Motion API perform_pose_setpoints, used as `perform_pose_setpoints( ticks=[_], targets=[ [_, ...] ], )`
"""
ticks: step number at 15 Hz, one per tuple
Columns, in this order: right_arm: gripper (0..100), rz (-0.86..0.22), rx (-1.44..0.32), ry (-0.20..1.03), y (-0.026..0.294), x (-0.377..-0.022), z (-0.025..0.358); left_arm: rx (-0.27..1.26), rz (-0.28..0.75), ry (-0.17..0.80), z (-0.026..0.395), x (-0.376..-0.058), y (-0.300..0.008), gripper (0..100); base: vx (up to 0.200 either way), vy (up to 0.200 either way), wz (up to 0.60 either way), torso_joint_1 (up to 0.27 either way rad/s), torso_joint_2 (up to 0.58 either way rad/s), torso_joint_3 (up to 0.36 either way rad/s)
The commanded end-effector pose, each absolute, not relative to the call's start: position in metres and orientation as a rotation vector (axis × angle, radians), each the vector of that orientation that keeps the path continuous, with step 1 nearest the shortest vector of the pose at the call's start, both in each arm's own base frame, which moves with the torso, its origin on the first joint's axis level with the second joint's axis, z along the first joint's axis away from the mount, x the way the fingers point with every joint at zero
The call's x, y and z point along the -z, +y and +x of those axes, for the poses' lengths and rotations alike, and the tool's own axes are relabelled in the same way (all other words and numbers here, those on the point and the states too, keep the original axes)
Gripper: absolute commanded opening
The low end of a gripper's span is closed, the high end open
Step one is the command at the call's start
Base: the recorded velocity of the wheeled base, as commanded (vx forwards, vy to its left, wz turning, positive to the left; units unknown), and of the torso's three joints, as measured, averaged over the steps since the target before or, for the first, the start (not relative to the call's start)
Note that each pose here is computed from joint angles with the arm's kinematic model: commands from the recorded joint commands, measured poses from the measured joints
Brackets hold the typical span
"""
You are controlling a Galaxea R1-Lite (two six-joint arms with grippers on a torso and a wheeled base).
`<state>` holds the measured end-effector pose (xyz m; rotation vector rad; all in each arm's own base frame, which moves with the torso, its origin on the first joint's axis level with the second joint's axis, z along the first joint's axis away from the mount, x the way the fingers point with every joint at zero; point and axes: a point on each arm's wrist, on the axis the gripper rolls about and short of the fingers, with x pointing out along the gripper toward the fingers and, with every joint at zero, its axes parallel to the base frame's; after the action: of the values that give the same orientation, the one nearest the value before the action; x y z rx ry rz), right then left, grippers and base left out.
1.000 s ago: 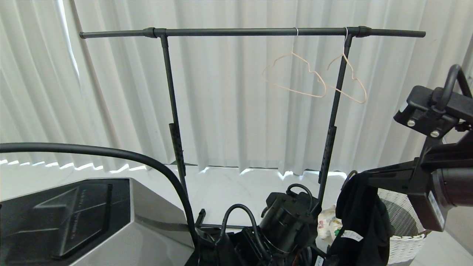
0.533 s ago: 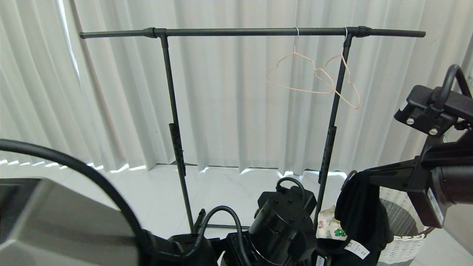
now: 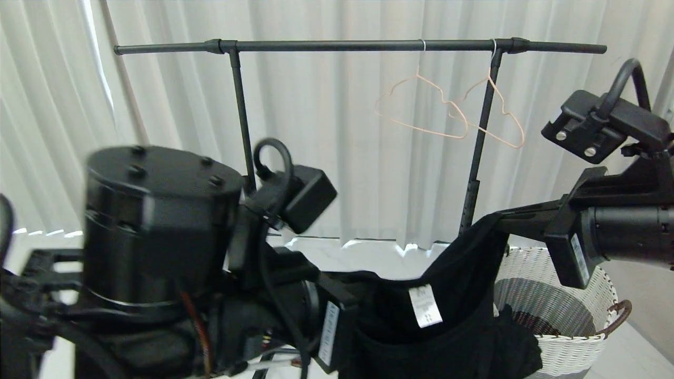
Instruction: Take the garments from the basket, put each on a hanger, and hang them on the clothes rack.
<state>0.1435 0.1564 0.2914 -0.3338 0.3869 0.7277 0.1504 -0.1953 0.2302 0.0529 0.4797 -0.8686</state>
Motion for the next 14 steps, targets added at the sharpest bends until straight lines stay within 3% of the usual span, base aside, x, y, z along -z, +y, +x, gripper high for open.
perform_pose_setpoints(
  ticks=[1, 4, 6, 7, 10, 14],
  targets=[
    [0, -0.342, -0.731, 0.4, 0.164, -0.286, 0.149, 0.829, 0.025, 0.347, 0.143, -0.266, -0.163, 0, 0.0, 0.0, 0.0, 0.0, 0.0, 0.0],
    [0, -0.337, -0.719, 0.389, 0.164, -0.286, 0.151, 0.688, 0.202, 0.295, 0.166, -0.265, -0.14, 0, 0.0, 0.0, 0.0, 0.0, 0.0, 0.0],
    [0, -0.336, -0.712, 0.39, 0.157, -0.288, 0.147, 0.62, 0.381, 0.244, 0.177, -0.265, -0.131, 0, 0.0, 0.0, 0.0, 0.0, 0.0, 0.0],
    [0, -0.341, -0.709, 0.401, 0.152, -0.29, 0.143, 0.618, 0.415, 0.228, 0.181, -0.267, -0.131, 0, 0.0, 0.0, 0.0, 0.0, 0.0, 0.0],
    [0, -0.34, -0.686, 0.428, 0.136, -0.304, 0.135, 0.609, 0.391, 0.159, 0.199, -0.292, -0.145, 0, 0.0, 0.0, 0.0, 0.0, 0.0, 0.0],
    [0, -0.273, -0.64, 0.369, 0.136, -0.331, 0.161, 0.597, 0.387, 0.148, 0.223, -0.299, -0.162, 0, 0.0, 0.0, 0.0, 0.0, 0.0, 0.0]
  ],
)
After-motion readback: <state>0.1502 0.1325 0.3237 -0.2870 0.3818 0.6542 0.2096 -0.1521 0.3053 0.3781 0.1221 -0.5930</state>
